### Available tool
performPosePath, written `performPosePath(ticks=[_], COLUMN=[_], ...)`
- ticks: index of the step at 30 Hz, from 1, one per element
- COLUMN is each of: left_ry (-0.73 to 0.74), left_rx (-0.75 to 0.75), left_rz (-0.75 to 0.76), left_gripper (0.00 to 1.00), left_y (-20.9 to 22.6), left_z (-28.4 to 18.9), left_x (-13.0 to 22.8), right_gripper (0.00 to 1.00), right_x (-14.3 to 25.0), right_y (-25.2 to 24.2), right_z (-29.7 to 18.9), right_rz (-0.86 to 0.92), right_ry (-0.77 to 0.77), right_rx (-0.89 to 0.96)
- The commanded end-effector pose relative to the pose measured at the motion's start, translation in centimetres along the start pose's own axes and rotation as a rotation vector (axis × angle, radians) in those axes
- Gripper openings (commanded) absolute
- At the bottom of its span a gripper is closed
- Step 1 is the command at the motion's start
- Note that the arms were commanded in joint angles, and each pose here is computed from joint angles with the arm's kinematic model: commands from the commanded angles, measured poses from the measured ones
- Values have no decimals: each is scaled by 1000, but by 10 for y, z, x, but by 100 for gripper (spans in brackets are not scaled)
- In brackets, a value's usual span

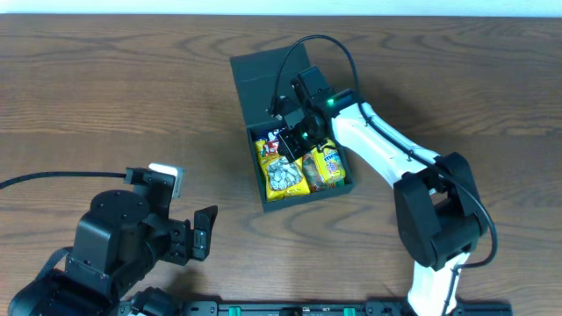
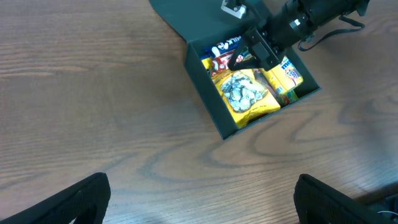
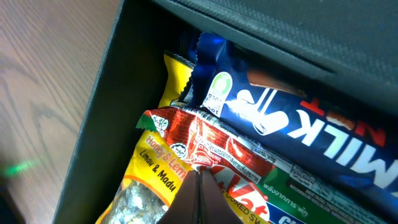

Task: Pack container
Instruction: 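Press the KitKat down inside the box, then withdraw the right gripper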

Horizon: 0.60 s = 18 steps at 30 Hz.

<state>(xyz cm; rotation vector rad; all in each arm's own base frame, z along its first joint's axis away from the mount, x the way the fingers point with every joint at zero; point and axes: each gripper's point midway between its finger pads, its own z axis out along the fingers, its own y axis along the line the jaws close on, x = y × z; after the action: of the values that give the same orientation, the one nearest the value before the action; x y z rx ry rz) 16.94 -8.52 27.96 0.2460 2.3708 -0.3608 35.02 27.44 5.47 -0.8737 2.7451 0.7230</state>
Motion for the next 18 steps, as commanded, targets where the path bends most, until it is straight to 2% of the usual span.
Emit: performPosePath(ticks=[1, 5, 9, 12, 15, 16, 18], left_ry=[-25, -39, -49, -56, -55, -53, -44], left_rx=[0, 5, 12, 36, 68, 70, 58], left_rz=[10, 10, 11, 12, 13, 13, 12], left_gripper=[95, 95, 95, 95, 96, 88, 52], left_y=[0, -1, -3, -7, -13, -14, -12], left_z=[-6, -6, -6, -6, -5, -4, 0], left_x=[-6, -9, -12, -14, -16, -16, -17], right_gripper=[2, 2, 1, 2, 1, 1, 1], right_x=[-6, -27, -42, -44, -28, -19, 0], right_y=[6, 28, 33, 7, -35, -47, -67], right_z=[-12, -55, -109, -147, -176, -180, -184], right_rz=[24, -13, -51, -2, 169, 221, 312], right_ry=[-29, -114, -235, -306, -317, -301, -259], right_rx=[-56, -93, -26, 139, 288, 302, 315])
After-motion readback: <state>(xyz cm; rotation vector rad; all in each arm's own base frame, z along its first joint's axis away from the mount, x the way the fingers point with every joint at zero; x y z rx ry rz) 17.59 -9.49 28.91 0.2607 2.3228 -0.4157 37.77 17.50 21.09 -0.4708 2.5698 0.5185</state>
